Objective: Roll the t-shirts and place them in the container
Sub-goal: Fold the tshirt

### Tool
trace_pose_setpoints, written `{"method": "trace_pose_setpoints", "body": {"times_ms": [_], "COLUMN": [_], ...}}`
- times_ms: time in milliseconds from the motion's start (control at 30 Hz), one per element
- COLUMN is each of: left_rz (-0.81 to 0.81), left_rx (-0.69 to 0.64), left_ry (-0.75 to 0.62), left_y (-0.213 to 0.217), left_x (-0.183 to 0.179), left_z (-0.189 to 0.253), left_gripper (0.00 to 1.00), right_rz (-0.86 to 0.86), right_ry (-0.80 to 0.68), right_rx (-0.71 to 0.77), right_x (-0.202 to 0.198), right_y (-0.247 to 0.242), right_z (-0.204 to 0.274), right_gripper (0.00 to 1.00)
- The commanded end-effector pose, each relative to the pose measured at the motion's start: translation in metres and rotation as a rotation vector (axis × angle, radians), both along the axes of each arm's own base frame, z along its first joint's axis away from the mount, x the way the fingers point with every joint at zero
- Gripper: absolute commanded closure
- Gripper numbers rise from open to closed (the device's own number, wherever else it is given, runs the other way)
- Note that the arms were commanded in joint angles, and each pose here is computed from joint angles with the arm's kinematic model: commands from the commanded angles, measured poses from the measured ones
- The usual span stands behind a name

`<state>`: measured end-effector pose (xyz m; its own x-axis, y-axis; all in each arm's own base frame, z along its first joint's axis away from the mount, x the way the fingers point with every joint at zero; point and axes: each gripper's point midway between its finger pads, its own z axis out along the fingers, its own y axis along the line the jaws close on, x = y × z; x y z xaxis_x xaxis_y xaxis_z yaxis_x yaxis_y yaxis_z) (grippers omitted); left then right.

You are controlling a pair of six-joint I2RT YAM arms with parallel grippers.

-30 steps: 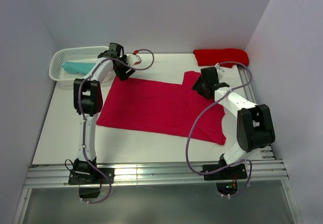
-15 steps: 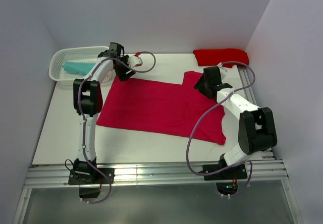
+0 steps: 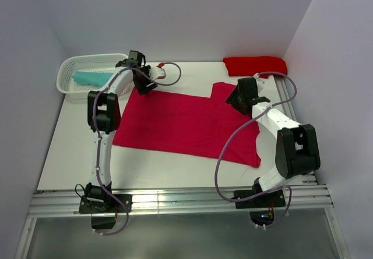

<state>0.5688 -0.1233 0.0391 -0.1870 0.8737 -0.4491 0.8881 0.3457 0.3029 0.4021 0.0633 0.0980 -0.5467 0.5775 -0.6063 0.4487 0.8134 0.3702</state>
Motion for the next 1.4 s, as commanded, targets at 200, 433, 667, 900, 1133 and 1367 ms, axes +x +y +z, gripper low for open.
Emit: {"method": "trace_pose_setpoints", "body": {"times_ms": [200,433,667,900,1133,1367], "left_rz": [-0.052,-0.032,0.028,0.088,0.142,0.169], "left_rx": [0.038,0.039,0.016,0.006,0.0,-0.007], "left_ry": [0.042,0.016,-0.058,-0.12,-0.173,-0.205], "left_y": [-0.015,-0.015,-0.016,-0.014,-0.01,-0.012], "left_x": [-0.012,-0.012,-0.005,-0.01,-0.005,-0.004], "left_z": [-0.017,-0.015,0.009,0.021,0.033,0.042], "left_gripper": [0.4,0.75,0.94,1.0,1.0,1.0], "right_rz": [0.006,0.0,0.0,-0.051,-0.103,-0.129], "right_ry": [-0.048,-0.051,-0.051,0.012,0.078,0.144], "right_rx": [-0.003,0.002,-0.021,-0.091,-0.124,-0.147], "right_x": [0.004,0.007,0.018,0.041,0.076,0.102], "right_y": [-0.009,-0.014,-0.021,-0.054,-0.088,-0.106], "right_z": [0.014,0.013,0.017,0.011,0.0,-0.017], "right_gripper": [0.35,0.35,0.35,0.35,0.34,0.34]}}
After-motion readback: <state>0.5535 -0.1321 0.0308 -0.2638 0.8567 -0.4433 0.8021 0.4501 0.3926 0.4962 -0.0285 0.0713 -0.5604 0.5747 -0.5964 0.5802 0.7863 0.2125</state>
